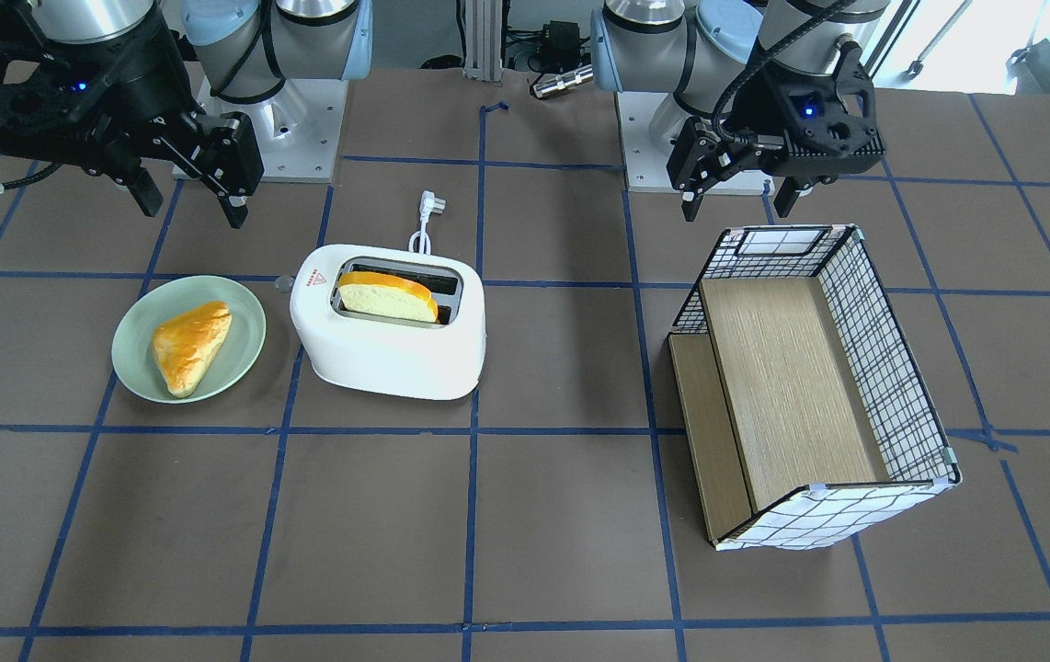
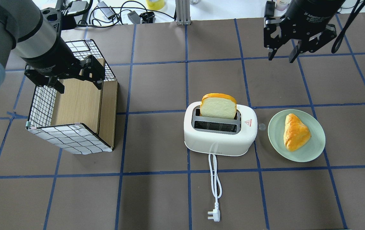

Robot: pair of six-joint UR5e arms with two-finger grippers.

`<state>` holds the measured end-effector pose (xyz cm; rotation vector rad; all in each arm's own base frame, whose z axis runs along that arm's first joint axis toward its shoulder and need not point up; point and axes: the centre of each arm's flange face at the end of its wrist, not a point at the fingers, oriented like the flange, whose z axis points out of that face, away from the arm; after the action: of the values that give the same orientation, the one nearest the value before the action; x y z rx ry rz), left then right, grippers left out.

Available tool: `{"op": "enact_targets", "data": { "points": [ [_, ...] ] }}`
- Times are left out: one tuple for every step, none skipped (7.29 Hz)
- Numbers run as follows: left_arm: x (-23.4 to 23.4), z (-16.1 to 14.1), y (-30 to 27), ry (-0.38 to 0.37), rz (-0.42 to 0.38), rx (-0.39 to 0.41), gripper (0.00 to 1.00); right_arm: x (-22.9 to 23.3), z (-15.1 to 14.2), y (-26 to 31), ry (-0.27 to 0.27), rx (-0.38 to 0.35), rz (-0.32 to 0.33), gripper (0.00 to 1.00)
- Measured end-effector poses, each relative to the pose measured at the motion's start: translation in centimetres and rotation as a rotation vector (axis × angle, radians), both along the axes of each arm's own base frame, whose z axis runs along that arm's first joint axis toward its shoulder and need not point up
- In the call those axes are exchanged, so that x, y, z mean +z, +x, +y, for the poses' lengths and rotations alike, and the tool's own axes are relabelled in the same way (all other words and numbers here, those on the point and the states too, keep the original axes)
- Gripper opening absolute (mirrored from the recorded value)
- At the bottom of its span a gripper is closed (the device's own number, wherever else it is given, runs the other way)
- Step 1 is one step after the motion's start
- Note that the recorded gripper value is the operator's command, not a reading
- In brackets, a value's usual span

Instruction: Press toaster with right arm

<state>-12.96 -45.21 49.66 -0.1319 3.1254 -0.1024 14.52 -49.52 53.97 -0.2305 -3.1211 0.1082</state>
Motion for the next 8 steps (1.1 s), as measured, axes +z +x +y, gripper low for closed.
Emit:
{"op": "enact_targets", "data": {
  "points": [
    [0.0,0.0,0.0,0.0,0.0,0.0,1.0,0.08,-0.11,0.05,-0.013,-0.001,0.007,1.0],
    [0.0,0.0,0.0,0.0,0.0,0.0,1.0,0.26,-0.32,0.08,-0.034,-0.008,0.007,1.0],
    [0.0,0.0,0.0,0.0,0.0,0.0,1.0,0.32,-0.53,0.13,-0.05,-0.011,0.005,1.0],
    [0.0,0.0,0.0,0.0,0.0,0.0,1.0,0.32,-0.68,0.12,-0.059,-0.012,0.006,1.0],
    [0.0,0.0,0.0,0.0,0.0,0.0,1.0,0.31,-0.75,0.11,-0.062,-0.012,0.007,1.0],
    [0.0,0.0,0.0,0.0,0.0,0.0,1.0,0.29,-0.78,0.1,-0.063,-0.011,0.008,1.0],
    [0.0,0.0,0.0,0.0,0.0,0.0,1.0,0.29,-0.78,0.1,-0.064,-0.008,0.009,1.0],
    [0.0,0.0,0.0,0.0,0.0,0.0,1.0,0.28,-0.79,0.09,-0.064,-0.005,0.01,1.0]
  ]
}}
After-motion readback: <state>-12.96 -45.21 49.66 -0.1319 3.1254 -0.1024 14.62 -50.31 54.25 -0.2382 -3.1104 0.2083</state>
